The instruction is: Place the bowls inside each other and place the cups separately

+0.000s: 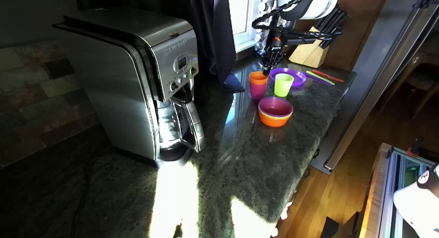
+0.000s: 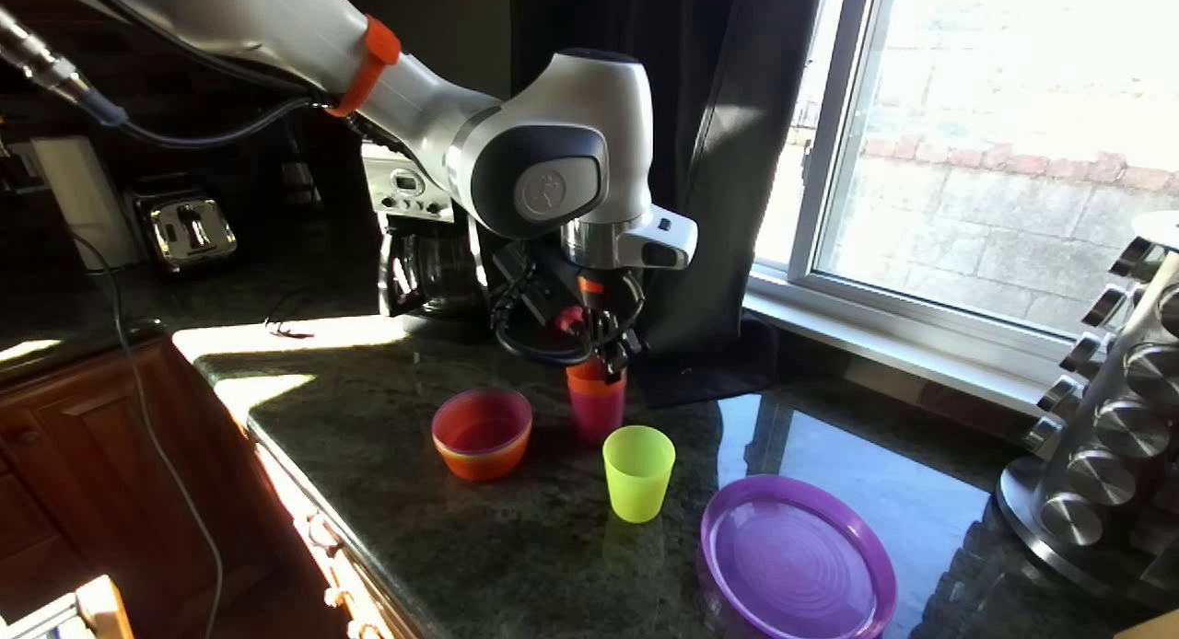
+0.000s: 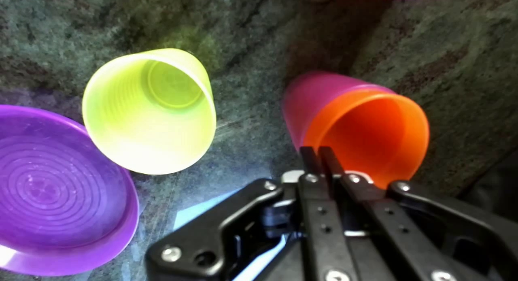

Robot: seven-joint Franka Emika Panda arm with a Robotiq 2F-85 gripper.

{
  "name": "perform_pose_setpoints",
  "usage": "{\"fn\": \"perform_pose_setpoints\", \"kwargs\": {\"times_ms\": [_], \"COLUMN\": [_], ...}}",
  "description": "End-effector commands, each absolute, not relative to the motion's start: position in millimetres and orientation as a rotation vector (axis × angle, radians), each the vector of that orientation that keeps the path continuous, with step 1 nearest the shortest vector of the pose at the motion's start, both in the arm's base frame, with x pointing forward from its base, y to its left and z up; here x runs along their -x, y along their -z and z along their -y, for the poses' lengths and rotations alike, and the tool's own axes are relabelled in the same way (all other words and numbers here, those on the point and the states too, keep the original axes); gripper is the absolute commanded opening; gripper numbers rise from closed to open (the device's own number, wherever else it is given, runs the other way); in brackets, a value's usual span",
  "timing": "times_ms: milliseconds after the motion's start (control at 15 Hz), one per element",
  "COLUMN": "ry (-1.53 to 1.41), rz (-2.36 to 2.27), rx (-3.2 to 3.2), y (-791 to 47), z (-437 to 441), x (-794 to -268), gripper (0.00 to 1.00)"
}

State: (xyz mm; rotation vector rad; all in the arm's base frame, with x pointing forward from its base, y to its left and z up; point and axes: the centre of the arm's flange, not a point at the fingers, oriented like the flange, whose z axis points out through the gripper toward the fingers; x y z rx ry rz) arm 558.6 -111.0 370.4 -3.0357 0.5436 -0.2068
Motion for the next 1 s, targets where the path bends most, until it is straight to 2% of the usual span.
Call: {"fn": "perform_pose_setpoints", "kwargs": {"times_ms": [0, 933], "ry": [0.201, 0.259], "rz": [-0.546, -0.533], "rx": [3.041, 2.933], "y": [-366.5, -400.1], "z": [110.8, 113.2], "x": [-555.6, -545.3], "gripper": [0.01, 0.01]}}
